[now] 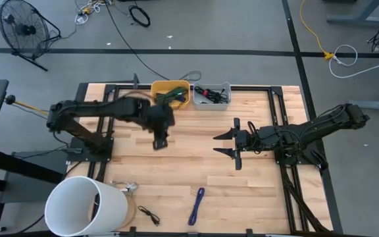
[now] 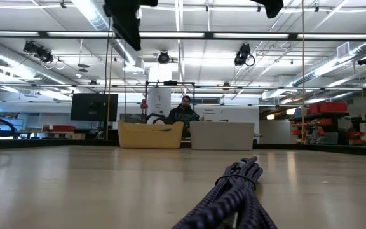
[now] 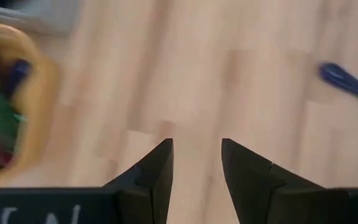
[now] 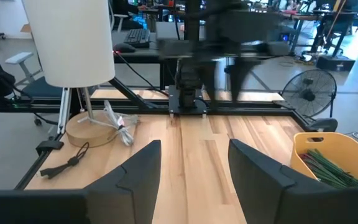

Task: Pick & Place USB Port
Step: Put the black charger cable into the gray bin

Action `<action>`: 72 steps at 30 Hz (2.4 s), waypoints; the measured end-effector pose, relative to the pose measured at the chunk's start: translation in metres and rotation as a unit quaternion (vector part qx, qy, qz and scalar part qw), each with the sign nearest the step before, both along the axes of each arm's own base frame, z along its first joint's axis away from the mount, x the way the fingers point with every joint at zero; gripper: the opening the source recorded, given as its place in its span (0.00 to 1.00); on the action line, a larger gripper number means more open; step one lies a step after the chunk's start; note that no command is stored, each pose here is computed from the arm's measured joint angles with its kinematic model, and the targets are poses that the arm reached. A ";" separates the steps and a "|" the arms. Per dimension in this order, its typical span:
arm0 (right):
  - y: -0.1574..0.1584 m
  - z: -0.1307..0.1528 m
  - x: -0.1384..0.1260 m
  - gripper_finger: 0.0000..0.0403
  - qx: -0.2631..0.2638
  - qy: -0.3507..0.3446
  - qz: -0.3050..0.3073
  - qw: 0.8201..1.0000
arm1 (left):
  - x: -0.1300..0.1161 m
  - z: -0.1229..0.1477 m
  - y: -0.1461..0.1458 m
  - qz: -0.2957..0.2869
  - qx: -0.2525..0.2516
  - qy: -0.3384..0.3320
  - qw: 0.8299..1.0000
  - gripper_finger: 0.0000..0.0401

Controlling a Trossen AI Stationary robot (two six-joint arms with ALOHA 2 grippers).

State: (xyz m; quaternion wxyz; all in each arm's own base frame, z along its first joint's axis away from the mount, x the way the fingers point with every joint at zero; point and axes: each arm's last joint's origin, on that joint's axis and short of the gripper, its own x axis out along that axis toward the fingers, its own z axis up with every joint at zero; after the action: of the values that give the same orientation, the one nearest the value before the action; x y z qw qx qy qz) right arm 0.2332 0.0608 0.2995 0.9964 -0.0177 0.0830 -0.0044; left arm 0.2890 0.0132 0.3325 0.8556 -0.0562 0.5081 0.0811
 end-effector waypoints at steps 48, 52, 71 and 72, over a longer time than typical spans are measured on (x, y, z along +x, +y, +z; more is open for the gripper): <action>0.000 0.005 0.001 0.47 -0.007 -0.027 0.002 1.000 | -0.046 -0.162 -0.230 -0.151 -0.155 0.019 0.976 0.35; -0.001 0.006 0.001 0.47 -0.010 -0.029 -0.012 0.999 | -0.045 -0.166 -0.233 -0.147 -0.190 0.037 0.970 0.35; -0.001 0.004 0.001 0.47 -0.011 -0.022 -0.015 1.000 | -0.046 -0.188 -0.242 -0.141 -0.214 0.093 0.962 0.35; -0.001 0.004 0.001 0.47 -0.011 -0.022 -0.015 1.000 | -0.046 -0.192 -0.244 -0.142 -0.221 0.103 0.960 0.35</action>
State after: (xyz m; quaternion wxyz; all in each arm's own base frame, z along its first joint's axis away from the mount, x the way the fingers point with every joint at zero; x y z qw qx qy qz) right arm 0.2338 0.0599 0.3039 0.9976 -0.0271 0.0608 -0.0207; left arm 0.2434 -0.2304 0.1400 0.7678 -0.1624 0.6014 -0.1497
